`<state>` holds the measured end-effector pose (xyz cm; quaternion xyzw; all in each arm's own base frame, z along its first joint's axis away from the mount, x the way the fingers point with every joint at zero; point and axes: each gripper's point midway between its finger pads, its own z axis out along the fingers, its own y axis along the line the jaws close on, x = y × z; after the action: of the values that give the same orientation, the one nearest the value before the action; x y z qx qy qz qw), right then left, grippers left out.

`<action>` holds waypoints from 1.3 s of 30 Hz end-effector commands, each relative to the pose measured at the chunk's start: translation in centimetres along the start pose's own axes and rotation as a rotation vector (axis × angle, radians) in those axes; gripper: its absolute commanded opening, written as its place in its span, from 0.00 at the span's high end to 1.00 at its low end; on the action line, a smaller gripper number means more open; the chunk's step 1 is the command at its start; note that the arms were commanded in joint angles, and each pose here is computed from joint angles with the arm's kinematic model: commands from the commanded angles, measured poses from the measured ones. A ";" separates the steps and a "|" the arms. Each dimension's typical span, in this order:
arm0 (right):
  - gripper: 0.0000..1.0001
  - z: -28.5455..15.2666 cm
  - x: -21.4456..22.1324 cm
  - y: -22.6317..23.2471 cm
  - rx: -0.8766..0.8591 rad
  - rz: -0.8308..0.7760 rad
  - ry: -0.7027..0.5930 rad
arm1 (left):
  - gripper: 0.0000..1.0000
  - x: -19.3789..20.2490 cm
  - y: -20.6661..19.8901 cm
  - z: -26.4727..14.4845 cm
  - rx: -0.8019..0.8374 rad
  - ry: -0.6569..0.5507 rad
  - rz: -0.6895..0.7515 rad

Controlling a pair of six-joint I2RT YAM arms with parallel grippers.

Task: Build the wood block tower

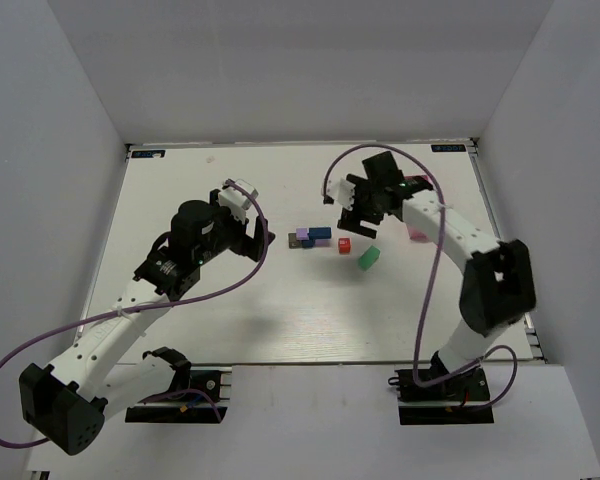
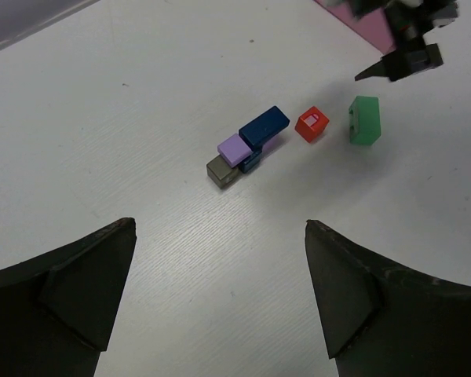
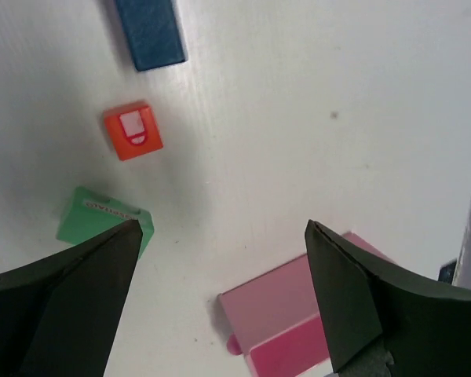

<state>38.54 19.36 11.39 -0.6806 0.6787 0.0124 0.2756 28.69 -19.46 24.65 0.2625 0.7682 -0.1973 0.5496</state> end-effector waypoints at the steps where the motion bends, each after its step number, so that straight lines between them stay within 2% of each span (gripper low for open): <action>1: 0.10 -6.0 -3.6 -3.8 0.253 0.203 -0.206 | 0.00 -0.1 0.3 0.0 -0.013 -0.017 0.005; 4: 0.10 -7.4 -4.2 -1.6 0.205 0.289 -0.305 | 0.00 0.3 0.2 0.2 -0.013 -0.022 -0.015; 6: 0.22 -8.1 -4.5 -0.6 0.169 0.319 -0.340 | 0.00 0.6 0.5 0.4 -0.030 -0.024 -0.024; 7: 0.32 -7.9 -4.5 0.5 0.124 0.333 -0.347 | 0.00 1.5 0.7 0.7 -0.043 -0.002 -0.040; 8: 0.53 -8.2 -4.5 1.0 0.114 0.332 -0.358 | 0.00 1.8 1.0 0.9 -0.060 0.011 -0.042; 9: 0.65 -8.1 -4.3 1.3 0.103 0.338 -0.360 | 0.00 1.8 1.2 0.9 -0.071 0.011 -0.042; 10: 0.85 -7.6 -3.7 2.1 0.083 0.346 -0.349 | 0.00 2.0 1.4 1.0 -0.080 0.031 -0.044; 11: 0.95 -7.8 -3.4 2.3 0.079 0.348 -0.349 | 0.00 2.0 1.6 1.1 -0.093 0.042 -0.044; 12: 1.00 -7.8 -3.5 3.1 0.049 0.332 -0.358 | 0.05 2.0 1.6 1.2 -0.094 0.056 -0.055; 14: 1.00 -7.6 -3.1 4.0 0.009 0.313 -0.345 | 0.17 1.9 2.0 1.3 -0.117 0.063 -0.055; 15: 1.00 -7.4 -3.4 4.6 -0.029 0.283 -0.367 | 0.37 2.2 2.1 1.5 -0.117 0.072 -0.056; 17: 1.00 -7.2 -3.4 5.3 -0.071 0.273 -0.359 | 0.62 2.2 2.3 1.7 -0.138 0.086 -0.052; 18: 0.97 -7.1 -3.4 5.3 -0.077 0.272 -0.358 | 0.71 2.2 2.3 1.8 -0.138 0.094 -0.052; 19: 0.83 -6.4 -3.2 5.6 -0.098 0.281 -0.346 | 0.78 2.0 2.5 2.4 -0.138 0.104 -0.042; 21: 0.49 -5.9 -3.1 5.6 -0.108 0.283 -0.336 | 0.76 2.4 2.1 3.0 -0.110 0.141 -0.025; 22: 0.46 -5.6 -3.0 5.6 -0.113 0.279 -0.330 | 0.64 1.8 1.7 3.3 -0.077 0.140 -0.006; 24: 0.48 -4.9 -2.7 5.9 -0.125 0.282 -0.321 | 0.44 1.9 1.3 4.1 -0.037 0.166 0.012; 25: 0.50 -4.6 -2.7 6.0 -0.137 0.275 -0.323 | 0.25 2.1 1.1 4.3 -0.025 0.175 0.021; 27: 0.56 -3.9 -2.5 6.2 -0.148 0.254 -0.321 | 0.17 2.2 1.1 4.7 -0.014 0.182 0.033; 30: 0.63 -3.1 -2.3 6.5 -0.171 0.215 -0.327 | 0.14 2.0 1.2 4.8 -0.013 0.173 0.046; 33: 0.63 -2.4 -2.1 6.5 -0.179 0.176 -0.326 | 0.14 1.5 1.2 4.0 -0.024 0.148 0.050; 35: 0.62 -2.0 -1.8 5.9 -0.158 0.151 -0.317 | 0.14 0.8 0.7 3.2 -0.005 0.098 0.045; 39: 0.56 -1.2 -2.0 4.5 -0.169 0.123 -0.307 | 0.14 0.8 0.8 2.4 -0.030 0.083 0.004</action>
<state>32.02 20.32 10.47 -0.6284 0.6911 0.1962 0.2983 31.35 -20.03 21.36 0.2770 0.8056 -0.1581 0.4993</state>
